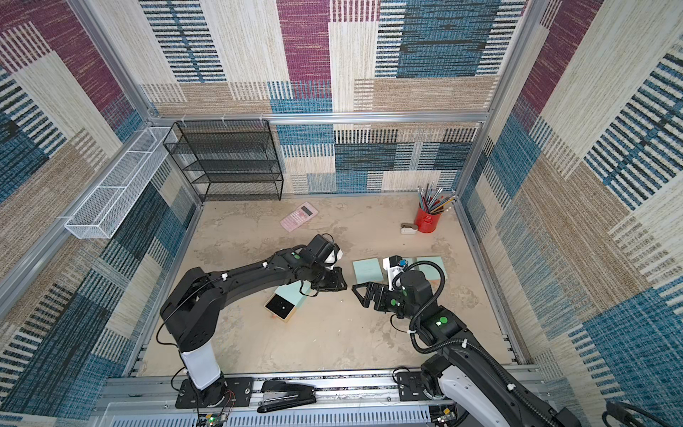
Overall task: Take out the earrings from the drawer-style jewelry box
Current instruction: Place the earring at the center of the board, then pick up the earring from the drawer.
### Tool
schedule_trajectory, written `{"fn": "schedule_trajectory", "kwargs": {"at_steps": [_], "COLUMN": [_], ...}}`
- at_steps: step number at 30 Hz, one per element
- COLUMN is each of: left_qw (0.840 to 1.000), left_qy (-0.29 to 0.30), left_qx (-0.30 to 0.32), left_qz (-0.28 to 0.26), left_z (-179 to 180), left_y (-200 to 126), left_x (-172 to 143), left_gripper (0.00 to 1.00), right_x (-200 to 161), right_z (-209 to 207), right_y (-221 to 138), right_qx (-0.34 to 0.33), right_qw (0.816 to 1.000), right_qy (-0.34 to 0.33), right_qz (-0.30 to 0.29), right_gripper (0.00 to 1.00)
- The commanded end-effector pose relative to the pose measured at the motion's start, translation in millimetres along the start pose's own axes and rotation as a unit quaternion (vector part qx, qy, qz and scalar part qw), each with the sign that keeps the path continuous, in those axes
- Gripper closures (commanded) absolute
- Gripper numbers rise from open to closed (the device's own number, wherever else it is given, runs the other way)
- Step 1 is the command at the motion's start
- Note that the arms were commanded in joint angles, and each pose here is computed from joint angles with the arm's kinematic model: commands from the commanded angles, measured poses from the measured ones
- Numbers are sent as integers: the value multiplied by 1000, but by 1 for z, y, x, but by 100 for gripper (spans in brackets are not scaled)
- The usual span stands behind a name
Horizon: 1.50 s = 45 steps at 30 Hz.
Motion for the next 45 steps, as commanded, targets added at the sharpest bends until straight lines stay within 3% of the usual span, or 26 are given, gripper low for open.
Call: {"fn": "schedule_trajectory", "kwargs": {"at_steps": [1, 8, 13, 20, 32, 45], "left_qw": [1000, 991, 985, 980, 974, 968], "left_qy": [0, -3, -24, -56, -58, -61], "left_qx": [20, 125, 166, 191, 215, 235], "left_qz": [-10, -55, -44, 16, 51, 65], "left_z": [3, 51, 87, 119, 138, 149], "left_y": [-27, -98, -121, -101, -71, -60], "left_x": [-12, -62, -96, -113, -110, -113], "left_gripper": [76, 68, 67, 72, 76, 78], "right_x": [12, 9, -11, -14, -18, -23], "right_z": [3, 32, 52, 57, 49, 42], "right_y": [-2, 11, 34, 41, 33, 39], "right_qx": [-14, 3, 36, 51, 41, 38], "right_qw": [999, 998, 996, 996, 997, 997], "right_qy": [-15, -62, -76, -66, -52, -49], "right_qz": [-25, -11, 26, 37, 37, 44], "right_gripper": [1, 1, 1, 1, 1, 1]}}
Point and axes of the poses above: each gripper's point midway between its finger pads, its own y axis out along the fingers, its own z axis along the line the jaws close on, x = y × z, the point moved 2 cm from there along -y, back along the fingers, and after that the axes turned 11 degrees about y, right-handed, at the moved point
